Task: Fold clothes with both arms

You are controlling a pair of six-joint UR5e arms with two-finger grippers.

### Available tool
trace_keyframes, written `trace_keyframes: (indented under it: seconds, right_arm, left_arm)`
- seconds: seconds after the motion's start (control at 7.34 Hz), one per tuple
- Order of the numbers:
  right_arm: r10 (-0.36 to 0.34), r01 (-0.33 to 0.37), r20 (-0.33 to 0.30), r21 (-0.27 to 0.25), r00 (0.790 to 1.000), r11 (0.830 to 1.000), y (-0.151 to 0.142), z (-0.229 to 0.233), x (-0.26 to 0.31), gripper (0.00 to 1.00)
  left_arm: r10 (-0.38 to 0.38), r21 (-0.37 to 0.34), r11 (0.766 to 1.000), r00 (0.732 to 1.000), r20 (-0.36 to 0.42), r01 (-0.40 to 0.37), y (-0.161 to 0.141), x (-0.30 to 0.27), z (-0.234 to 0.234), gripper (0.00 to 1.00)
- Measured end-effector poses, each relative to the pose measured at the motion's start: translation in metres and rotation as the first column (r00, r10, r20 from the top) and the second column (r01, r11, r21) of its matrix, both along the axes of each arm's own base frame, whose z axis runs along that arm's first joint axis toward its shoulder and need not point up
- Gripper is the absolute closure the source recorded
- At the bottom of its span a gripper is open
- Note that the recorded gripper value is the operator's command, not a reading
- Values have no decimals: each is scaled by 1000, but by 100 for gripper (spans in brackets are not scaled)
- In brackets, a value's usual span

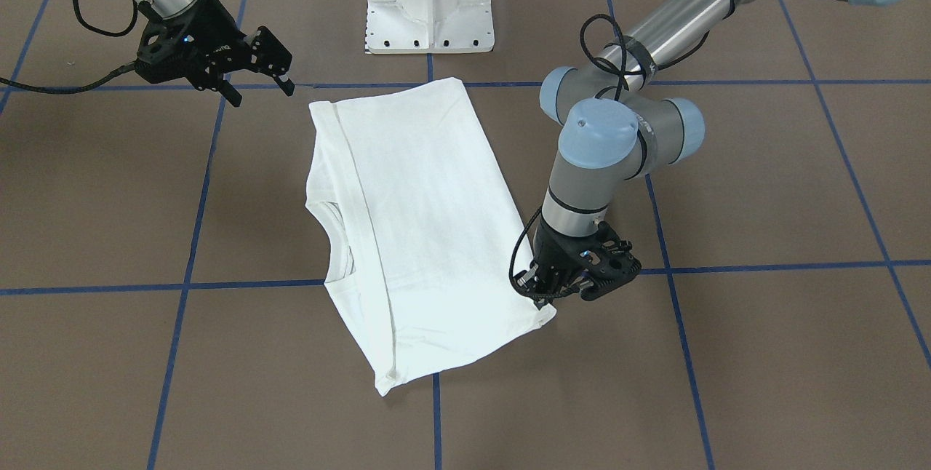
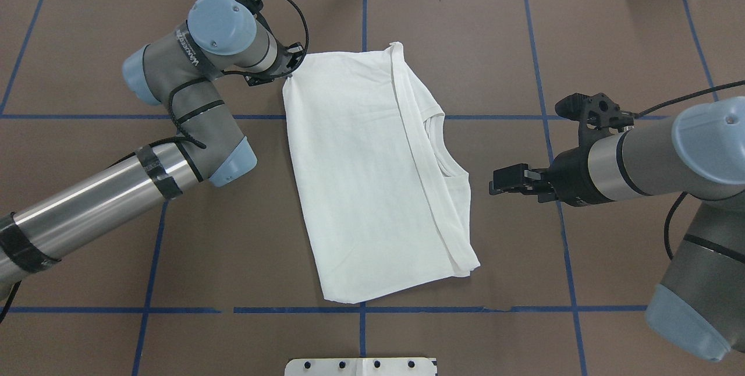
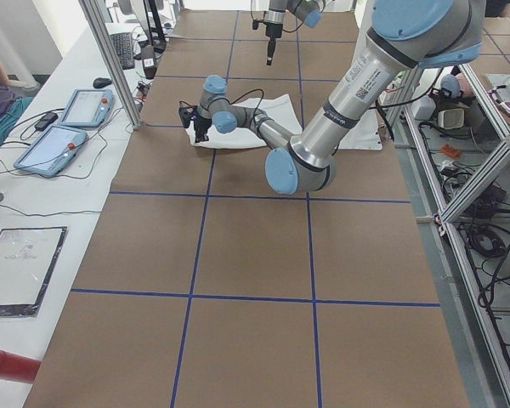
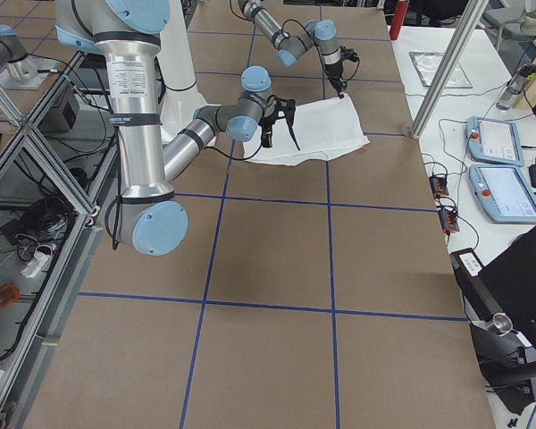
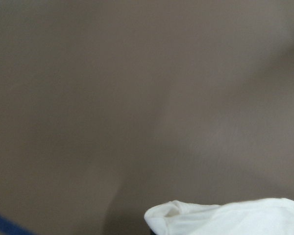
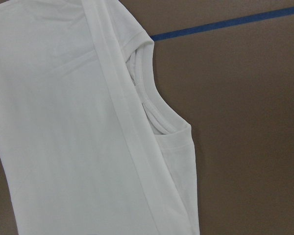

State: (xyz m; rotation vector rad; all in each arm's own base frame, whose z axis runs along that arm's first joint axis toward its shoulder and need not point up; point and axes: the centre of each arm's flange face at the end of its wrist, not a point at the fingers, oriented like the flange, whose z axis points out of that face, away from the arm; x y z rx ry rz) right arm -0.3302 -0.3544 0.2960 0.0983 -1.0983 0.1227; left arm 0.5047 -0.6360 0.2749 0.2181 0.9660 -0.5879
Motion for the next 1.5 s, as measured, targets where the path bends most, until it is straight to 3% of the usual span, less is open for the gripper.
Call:
trace_keyframes:
  seconds: [0.14, 0.27, 0.68, 0.95, 1.23, 1.5]
  right_arm:
    - [-1, 1, -1, -1, 1000, 1000, 0, 0, -1, 0]
    - [-1, 1, -2, -2, 1000, 1000, 0, 1, -1, 0]
    - [-1, 1, -4, -1, 1000, 1000, -4, 0, -7, 0]
    - [22, -21, -29, 14, 999, 1000, -10, 2, -19, 0]
    - [12, -3, -107, 77, 994, 997, -18, -5, -35, 0]
    - [-16, 47, -224, 132, 974, 990, -23, -33, -84, 0]
  left_arm:
    - [-22, 66, 998, 1000, -7, 23, -19, 3, 2, 73]
    - [-43, 117, 992, 999, -25, 46, -30, 5, 1, 1]
    - [-73, 234, 969, 997, -9, 73, -43, 0, 5, 0]
    - [-10, 254, 967, 1000, 2, 9, -50, -28, 9, 0]
    - [98, 231, 968, 995, 30, -102, -24, -63, 24, 0]
    - [151, 215, 964, 987, 56, -159, 33, -111, 33, 0]
